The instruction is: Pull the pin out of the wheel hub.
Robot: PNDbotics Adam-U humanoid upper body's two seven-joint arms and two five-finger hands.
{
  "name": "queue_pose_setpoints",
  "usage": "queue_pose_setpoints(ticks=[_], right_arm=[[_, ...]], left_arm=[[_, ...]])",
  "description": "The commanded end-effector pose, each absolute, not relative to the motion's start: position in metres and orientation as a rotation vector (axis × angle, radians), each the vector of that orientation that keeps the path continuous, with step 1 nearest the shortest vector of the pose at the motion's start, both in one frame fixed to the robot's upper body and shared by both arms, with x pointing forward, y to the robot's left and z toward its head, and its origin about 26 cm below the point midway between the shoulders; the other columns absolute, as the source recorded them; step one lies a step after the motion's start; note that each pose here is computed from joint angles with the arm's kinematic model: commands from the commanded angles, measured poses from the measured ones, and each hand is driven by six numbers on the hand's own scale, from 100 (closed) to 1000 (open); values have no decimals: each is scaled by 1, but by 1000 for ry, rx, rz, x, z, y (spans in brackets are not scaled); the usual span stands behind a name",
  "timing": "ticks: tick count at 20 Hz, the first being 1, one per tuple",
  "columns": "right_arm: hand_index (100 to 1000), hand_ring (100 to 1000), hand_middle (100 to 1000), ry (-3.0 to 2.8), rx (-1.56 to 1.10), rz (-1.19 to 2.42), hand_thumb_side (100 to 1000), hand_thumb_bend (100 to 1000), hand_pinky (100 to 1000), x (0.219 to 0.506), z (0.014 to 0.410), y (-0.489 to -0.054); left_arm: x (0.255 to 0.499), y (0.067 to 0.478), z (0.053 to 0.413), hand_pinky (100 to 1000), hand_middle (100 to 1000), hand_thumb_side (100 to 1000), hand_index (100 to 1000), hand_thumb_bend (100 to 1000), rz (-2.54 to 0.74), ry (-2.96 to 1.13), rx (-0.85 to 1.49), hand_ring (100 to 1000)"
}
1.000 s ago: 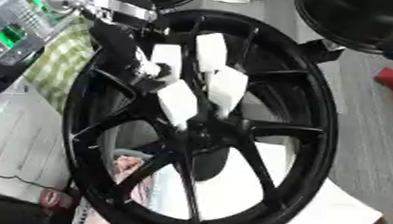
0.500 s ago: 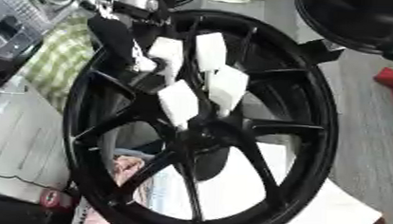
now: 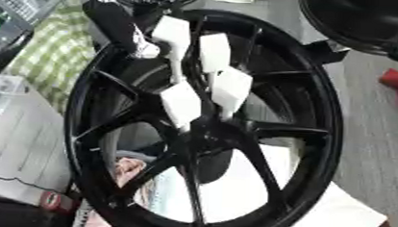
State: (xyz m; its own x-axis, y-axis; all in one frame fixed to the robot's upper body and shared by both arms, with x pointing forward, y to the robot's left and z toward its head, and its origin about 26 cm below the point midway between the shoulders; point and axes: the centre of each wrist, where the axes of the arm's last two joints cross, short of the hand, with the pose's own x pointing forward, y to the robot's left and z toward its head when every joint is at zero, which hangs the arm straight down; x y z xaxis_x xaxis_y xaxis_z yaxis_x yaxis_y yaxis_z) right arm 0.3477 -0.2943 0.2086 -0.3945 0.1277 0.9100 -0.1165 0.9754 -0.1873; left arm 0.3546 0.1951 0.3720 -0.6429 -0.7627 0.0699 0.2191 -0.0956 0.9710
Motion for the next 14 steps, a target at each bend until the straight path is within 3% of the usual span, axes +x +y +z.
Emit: queue_pose_setpoints(ticks=[1,14], right_arm=[[733,749,598,-1988,-20,263,289,197,892,346,218,-297],[732,749,599,-2029,-53,231,282,201,891,344,226,-302]], left_arm=[[338,212,396,575,304,195,466,100,-1762,-1563,691,489],[303,333,406,582,281,210,463,100,-1198,-1712,980,470]])
